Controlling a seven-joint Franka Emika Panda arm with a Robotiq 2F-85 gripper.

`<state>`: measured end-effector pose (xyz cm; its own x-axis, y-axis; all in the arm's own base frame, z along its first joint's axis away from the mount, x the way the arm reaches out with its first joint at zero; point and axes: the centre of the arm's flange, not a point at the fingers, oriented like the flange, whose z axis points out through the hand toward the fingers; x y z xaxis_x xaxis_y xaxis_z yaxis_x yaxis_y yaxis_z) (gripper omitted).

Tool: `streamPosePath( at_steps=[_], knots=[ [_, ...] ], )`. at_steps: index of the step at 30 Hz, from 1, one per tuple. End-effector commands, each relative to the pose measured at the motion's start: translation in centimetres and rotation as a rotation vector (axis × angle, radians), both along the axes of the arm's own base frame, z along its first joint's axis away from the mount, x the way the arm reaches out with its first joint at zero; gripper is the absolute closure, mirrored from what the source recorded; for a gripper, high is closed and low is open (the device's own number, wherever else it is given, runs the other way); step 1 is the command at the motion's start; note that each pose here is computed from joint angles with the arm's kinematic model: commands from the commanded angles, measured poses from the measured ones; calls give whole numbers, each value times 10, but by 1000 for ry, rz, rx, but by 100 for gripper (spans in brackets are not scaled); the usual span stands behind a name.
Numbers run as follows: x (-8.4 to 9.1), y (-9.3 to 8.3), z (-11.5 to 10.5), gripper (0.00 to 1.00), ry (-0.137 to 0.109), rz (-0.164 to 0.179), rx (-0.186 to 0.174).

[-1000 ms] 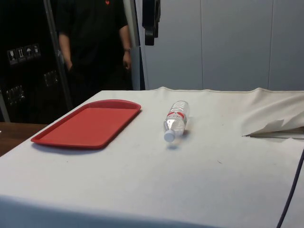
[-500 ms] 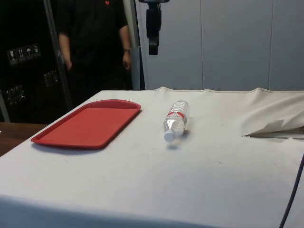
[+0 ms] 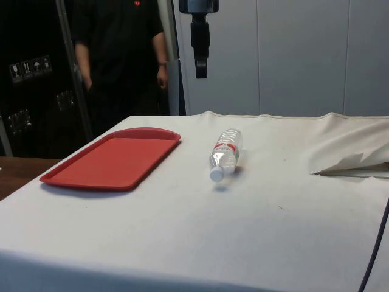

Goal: Place the bottle upright on the tray.

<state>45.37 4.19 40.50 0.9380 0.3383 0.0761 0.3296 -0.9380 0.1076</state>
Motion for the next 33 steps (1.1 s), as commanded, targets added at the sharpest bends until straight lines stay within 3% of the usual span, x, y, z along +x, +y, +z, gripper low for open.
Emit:
streamPosePath(
  at_steps=[1,2,6,11,12,13,21,22,24,26,30,33],
  knots=[
    [0,-1,-2,0,-10,12,-7],
    [0,-1,-1,0,-1,6,-1],
    [0,-4,-4,0,-11,33,-11],
    [-1,-7,-8,0,-8,64,-16],
    [-2,-6,-7,0,2,62,-9],
    [-1,-8,-8,0,-9,71,-17],
    [-2,-13,-13,0,-4,118,-17],
    [-3,-12,-12,0,3,111,-12],
    [-3,-15,-15,0,-4,135,-17],
    [-3,-15,-15,0,-4,138,-17],
    [-3,-17,-15,0,8,153,-14],
    [-2,-21,-17,0,4,180,-20]
  ],
)
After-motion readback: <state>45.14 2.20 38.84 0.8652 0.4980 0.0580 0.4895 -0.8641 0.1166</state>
